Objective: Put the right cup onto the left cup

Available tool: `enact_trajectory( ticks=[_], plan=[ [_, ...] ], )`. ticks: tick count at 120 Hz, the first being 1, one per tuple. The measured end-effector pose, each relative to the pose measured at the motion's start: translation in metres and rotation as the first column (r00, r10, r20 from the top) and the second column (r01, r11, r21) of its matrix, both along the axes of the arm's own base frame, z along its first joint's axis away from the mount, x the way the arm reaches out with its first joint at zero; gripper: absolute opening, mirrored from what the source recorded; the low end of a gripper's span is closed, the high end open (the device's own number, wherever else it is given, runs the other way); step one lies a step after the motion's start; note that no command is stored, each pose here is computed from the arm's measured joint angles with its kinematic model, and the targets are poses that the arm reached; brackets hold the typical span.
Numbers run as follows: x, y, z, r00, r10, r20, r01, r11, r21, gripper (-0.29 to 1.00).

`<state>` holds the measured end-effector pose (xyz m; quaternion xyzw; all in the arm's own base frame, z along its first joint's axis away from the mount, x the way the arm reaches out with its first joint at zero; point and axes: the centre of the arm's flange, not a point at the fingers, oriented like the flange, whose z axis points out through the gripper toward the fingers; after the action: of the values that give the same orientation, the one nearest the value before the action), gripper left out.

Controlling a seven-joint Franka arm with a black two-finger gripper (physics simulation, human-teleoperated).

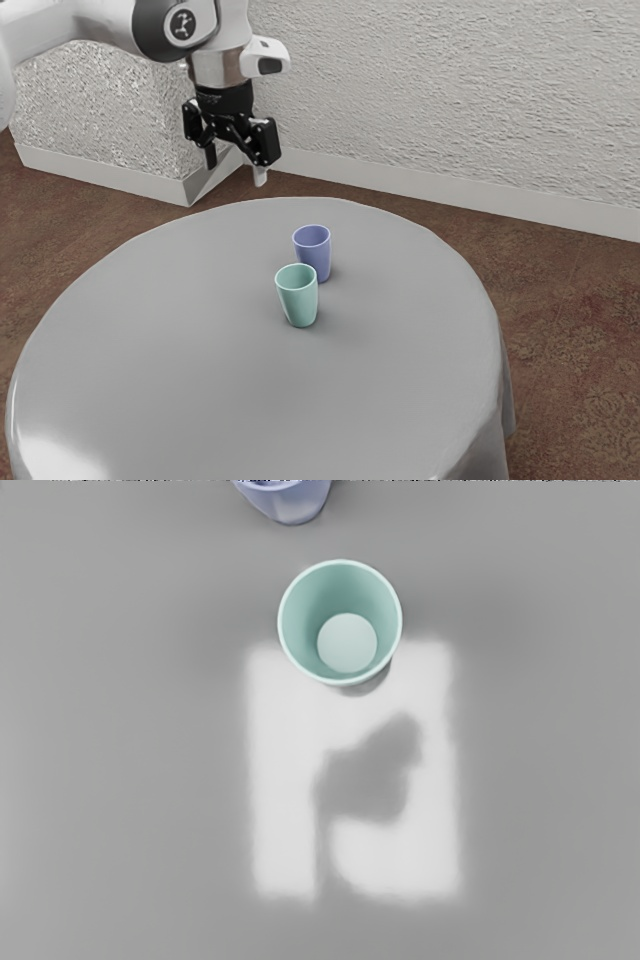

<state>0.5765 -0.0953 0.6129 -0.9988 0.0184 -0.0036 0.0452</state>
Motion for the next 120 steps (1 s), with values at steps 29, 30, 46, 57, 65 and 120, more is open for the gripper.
enact_trajectory(
  ticks=[29,30,46,57,65,120],
  plan=[
    [0.003,-0.003,-0.001,1.0,0.0,0.014,0.0,1.0,-0.005,0.7],
    [0.003,-0.003,-0.001,1.0,0.0,0.014,0.0,1.0,-0.005,0.7],
    [0.005,-0.004,-0.011,1.0,0.001,0.008,-0.001,1.0,-0.014,0.7],
    [0.007,-0.008,-0.021,1.0,-0.001,0.002,0.001,1.0,-0.023,0.7],
    [0.01,-0.011,-0.03,1.0,-0.002,-0.003,0.002,0.999,-0.033,0.7],
    [0.034,-0.018,-0.098,0.996,0.04,-0.077,-0.048,0.994,-0.096,0.63]
  ],
)
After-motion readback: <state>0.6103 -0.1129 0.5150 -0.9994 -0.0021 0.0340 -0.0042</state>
